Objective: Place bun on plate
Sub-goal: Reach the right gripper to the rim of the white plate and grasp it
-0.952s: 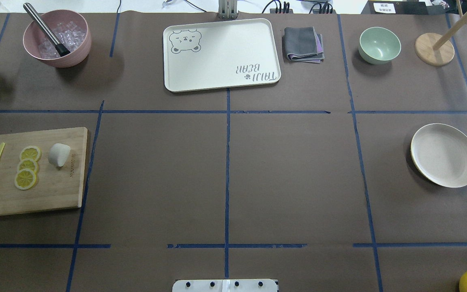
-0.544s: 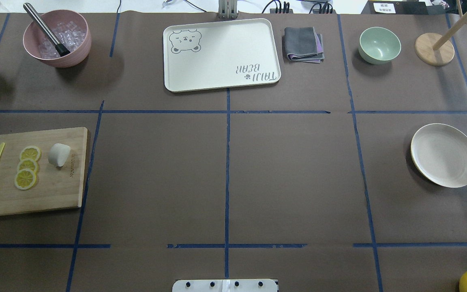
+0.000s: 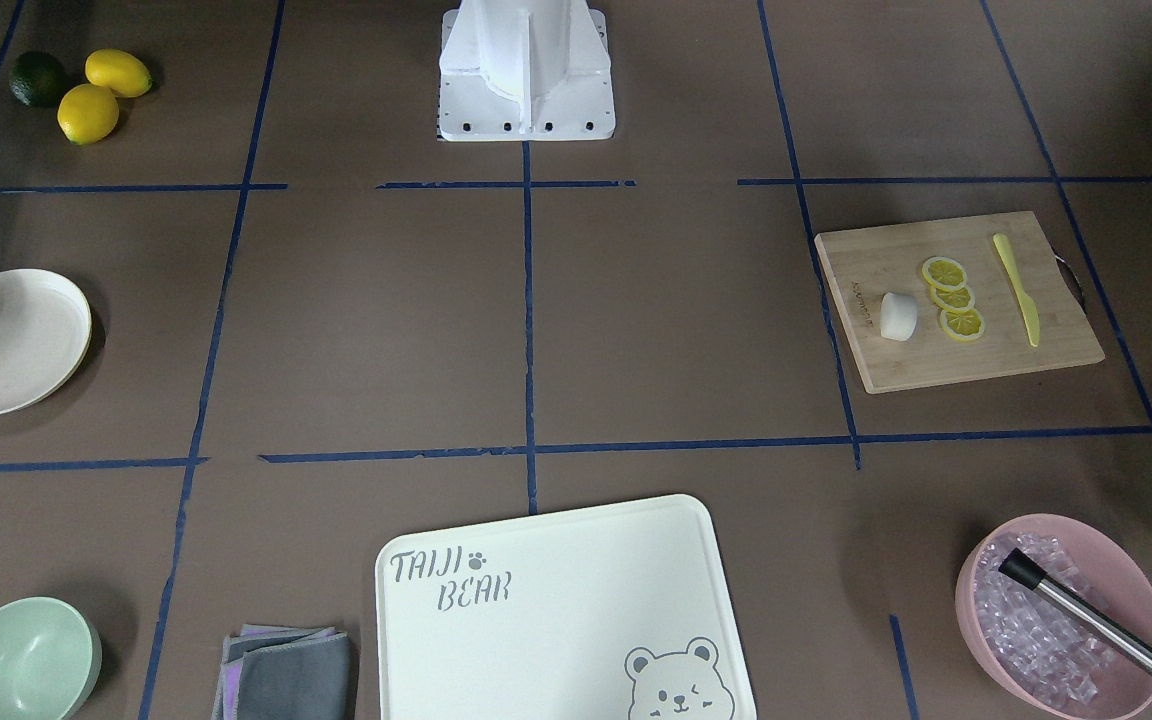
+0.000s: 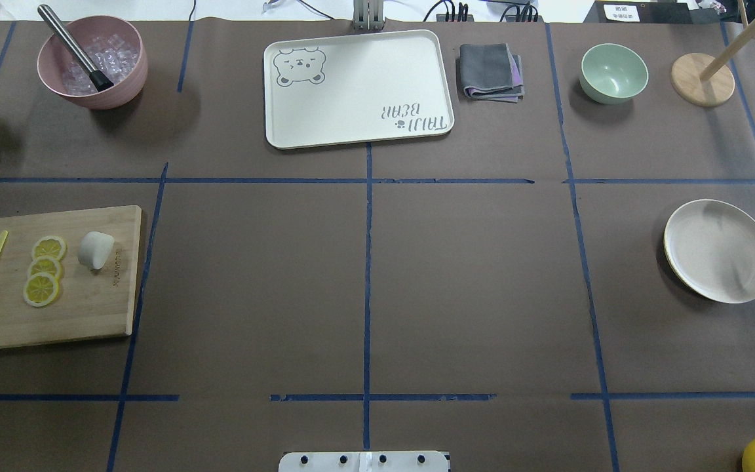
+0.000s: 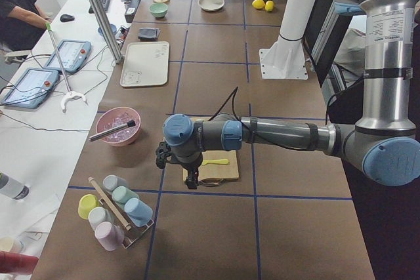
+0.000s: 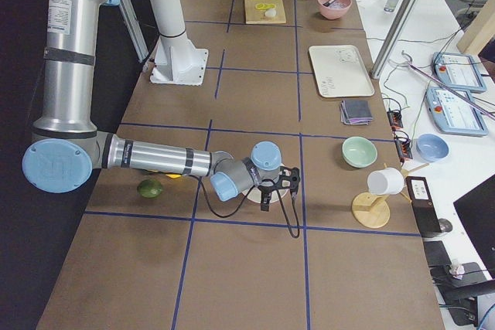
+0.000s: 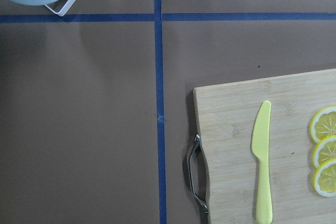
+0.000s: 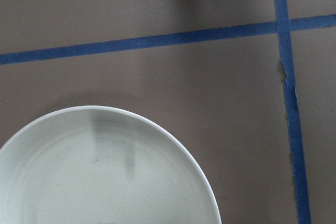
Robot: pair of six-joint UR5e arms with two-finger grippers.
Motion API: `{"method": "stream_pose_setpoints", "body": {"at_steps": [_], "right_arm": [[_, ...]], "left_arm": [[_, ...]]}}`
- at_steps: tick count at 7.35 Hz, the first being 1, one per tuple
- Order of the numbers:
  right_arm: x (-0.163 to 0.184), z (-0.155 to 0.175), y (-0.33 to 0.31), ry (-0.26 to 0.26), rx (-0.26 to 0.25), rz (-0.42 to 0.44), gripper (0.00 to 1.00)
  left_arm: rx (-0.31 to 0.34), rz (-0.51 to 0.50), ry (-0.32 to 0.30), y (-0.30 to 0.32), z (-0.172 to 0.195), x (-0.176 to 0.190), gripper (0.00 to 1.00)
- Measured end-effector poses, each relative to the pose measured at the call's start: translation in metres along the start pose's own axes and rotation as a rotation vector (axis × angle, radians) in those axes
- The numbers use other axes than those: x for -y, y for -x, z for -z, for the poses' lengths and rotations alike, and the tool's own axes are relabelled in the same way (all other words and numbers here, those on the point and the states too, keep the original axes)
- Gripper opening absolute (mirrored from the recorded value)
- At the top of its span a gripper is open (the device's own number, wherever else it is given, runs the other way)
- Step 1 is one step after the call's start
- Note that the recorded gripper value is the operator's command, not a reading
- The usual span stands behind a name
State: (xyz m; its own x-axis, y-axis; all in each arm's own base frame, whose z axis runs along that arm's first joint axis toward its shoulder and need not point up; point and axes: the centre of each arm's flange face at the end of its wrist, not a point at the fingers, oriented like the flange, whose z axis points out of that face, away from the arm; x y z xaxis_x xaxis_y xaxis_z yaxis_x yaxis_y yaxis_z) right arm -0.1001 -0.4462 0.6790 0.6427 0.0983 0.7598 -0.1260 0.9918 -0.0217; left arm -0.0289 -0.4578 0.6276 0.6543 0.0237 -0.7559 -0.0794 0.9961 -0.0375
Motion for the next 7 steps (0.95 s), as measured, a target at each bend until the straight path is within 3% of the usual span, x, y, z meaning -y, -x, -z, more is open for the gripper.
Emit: {"method": "stream_pose_setpoints", "body": {"at_steps": [2, 3, 4, 5, 6, 7], "right_arm": [[-0.009, -0.018, 0.001, 0.015, -0.009, 0.001, 0.95], [-0.012, -0.024, 0.0, 0.026, -0.014, 0.001, 0.88], [-0.015, -0.03, -0.003, 0.038, -0.021, -0.002, 0.57], [-0.016, -0.033, -0.006, 0.045, -0.026, -0.007, 0.07], [-0.017, -0.035, -0.007, 0.05, -0.028, -0.011, 0.0], [-0.017, -0.035, -0.007, 0.054, -0.027, -0.013, 0.0]], "left_arm": [[0.0, 0.003, 0.001, 0.0, 0.0, 0.0, 1.0], [0.0, 0.004, 0.002, 0.001, -0.001, 0.0, 1.0], [0.0, 0.005, 0.003, 0.002, -0.001, -0.001, 1.0], [0.0, 0.006, 0.005, 0.003, -0.002, -0.003, 1.0], [-0.002, 0.008, 0.006, 0.003, -0.003, -0.004, 1.0], [-0.004, 0.008, 0.007, 0.003, -0.003, -0.004, 1.0]]}}
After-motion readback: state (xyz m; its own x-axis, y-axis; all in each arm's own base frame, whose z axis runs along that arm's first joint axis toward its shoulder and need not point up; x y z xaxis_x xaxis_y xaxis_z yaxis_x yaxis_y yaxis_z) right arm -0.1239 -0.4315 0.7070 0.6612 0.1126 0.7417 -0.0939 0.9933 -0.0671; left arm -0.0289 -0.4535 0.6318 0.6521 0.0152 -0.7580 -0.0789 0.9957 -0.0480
